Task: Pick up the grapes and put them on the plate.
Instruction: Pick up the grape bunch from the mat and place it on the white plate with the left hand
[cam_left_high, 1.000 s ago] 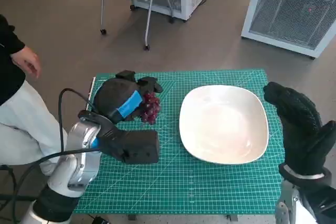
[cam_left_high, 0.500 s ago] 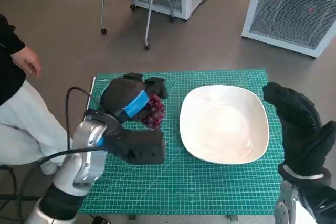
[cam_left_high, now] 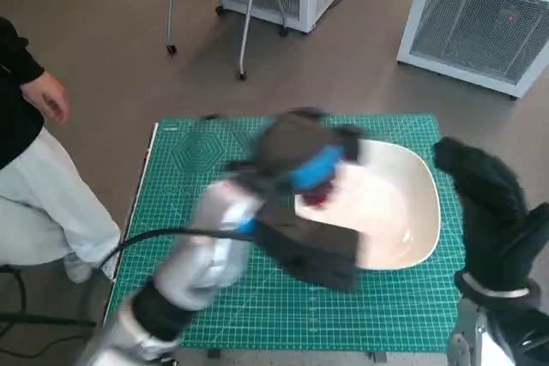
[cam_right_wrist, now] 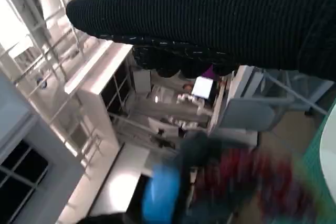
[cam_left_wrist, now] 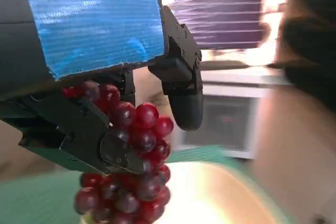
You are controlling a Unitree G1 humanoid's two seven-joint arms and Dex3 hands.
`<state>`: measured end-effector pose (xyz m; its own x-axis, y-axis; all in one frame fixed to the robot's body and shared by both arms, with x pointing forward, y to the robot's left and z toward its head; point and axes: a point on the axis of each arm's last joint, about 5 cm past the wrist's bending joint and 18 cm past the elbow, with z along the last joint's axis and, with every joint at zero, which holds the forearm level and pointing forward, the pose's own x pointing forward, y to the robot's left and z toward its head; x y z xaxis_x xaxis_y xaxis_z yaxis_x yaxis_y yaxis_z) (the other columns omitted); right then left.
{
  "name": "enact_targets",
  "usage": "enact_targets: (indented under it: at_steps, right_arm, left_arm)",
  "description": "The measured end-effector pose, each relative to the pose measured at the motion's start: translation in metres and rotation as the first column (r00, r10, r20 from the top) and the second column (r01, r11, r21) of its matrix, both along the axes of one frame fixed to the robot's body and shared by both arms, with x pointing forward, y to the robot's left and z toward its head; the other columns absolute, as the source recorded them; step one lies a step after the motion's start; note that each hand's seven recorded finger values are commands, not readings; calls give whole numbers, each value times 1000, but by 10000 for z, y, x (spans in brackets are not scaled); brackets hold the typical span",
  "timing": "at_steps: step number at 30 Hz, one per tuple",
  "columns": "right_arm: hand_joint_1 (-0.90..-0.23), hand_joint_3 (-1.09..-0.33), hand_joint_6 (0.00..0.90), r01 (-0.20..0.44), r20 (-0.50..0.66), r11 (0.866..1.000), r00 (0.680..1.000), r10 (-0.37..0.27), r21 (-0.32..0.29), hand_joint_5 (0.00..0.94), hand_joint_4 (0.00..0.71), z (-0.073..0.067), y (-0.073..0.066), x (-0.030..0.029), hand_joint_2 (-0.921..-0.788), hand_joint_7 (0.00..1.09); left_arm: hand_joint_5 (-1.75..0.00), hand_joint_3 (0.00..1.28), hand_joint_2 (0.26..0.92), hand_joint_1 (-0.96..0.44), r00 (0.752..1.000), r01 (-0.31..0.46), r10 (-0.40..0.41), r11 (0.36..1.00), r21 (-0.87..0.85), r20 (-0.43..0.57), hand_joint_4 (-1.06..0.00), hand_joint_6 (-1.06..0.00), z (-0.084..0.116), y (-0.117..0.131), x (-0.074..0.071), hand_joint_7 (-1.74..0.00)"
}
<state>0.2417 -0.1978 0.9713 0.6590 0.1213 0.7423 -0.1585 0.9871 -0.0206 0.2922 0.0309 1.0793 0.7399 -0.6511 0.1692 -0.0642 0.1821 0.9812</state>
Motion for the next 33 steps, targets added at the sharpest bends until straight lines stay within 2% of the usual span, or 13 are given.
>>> enact_targets:
  at_steps: [4,9,12,21,27,30,33]
  right_arm:
    - [-512,-563,115,9,-5,1000,1000,-9,1,0,450,-19,-20,-34,-921,547]
    - [-502,-569,109,21,-15,1000,1000,-21,4,0,448,-48,-44,-68,-921,554]
    - [-502,-570,107,25,-15,1000,1000,-25,4,0,447,-51,-50,-80,-921,558]
    - [-505,-571,101,39,-15,999,999,-38,12,0,446,-58,-57,-106,-921,569]
    - [-500,-567,97,44,-17,999,999,-44,21,0,446,-64,-52,-109,-921,580]
    - [-502,-565,95,43,-18,999,999,-43,23,0,446,-65,-47,-109,-921,584]
    - [-503,-563,93,42,-18,999,999,-41,23,0,446,-66,-43,-108,-921,588]
  left_arm:
    - [-1353,181,920,3,999,33,-33,999,11,-7,-541,-522,56,-128,48,-1256]
    - [-1468,296,921,3,998,56,-56,998,15,-39,-398,-398,75,-226,99,-1424]
    - [-1510,334,920,3,997,61,-60,998,16,-58,-354,-358,59,-257,131,-1472]
    - [-1529,355,919,3,994,54,-52,998,14,-94,-333,-338,6,-268,205,-1496]
    - [-1507,340,917,3,992,23,-19,999,26,-123,-354,-357,-31,-271,261,-1477]
    - [-1512,388,887,3,990,7,-3,999,31,-141,-360,-365,-54,-268,283,-1481]
    - [-1537,502,824,3,987,-4,9,999,34,-159,-361,-368,-81,-270,299,-1506]
